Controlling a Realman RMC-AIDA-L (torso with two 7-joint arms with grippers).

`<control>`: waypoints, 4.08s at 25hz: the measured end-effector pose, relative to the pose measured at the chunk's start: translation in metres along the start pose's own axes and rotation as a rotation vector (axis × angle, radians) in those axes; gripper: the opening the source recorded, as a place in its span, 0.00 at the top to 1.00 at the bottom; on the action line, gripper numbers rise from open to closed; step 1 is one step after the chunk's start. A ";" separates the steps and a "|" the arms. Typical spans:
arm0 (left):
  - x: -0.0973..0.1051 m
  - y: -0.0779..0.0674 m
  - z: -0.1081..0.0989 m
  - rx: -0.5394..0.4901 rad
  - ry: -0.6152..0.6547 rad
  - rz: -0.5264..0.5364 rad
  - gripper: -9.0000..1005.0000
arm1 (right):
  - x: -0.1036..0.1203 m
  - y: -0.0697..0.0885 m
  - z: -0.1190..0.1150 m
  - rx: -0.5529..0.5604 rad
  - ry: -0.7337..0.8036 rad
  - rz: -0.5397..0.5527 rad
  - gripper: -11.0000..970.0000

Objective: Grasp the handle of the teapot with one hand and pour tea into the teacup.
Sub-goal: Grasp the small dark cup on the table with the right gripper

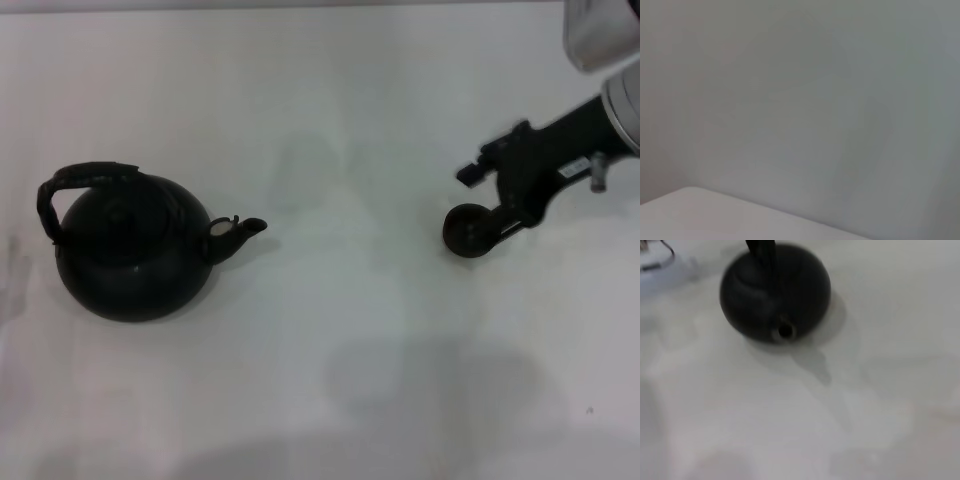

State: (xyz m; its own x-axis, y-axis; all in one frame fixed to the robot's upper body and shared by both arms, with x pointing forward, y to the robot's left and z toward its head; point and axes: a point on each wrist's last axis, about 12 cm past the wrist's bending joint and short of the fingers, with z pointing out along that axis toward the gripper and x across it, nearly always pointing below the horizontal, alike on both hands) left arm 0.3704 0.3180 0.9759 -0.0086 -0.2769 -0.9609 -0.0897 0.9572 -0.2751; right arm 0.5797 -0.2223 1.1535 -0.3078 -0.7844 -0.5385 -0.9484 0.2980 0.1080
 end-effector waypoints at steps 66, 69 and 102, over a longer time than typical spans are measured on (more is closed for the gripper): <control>-0.002 0.002 0.004 -0.016 -0.015 -0.009 0.25 | -0.023 0.011 0.044 0.133 0.282 -0.146 0.15; -0.002 0.003 0.004 -0.019 -0.016 -0.009 0.25 | -0.023 0.010 0.045 0.139 0.284 -0.147 0.16; -0.004 0.002 0.005 -0.016 -0.027 -0.009 0.25 | -0.015 0.006 0.053 0.137 0.321 -0.133 0.21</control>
State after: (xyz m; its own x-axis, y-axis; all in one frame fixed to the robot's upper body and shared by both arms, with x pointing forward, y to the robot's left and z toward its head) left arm 0.3749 0.3218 0.9788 0.0189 -0.2827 -0.9590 -0.1060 0.9532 -0.2831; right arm 0.5822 -0.1800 1.1175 -0.2116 -0.9453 -0.2481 -0.9695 0.2353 -0.0694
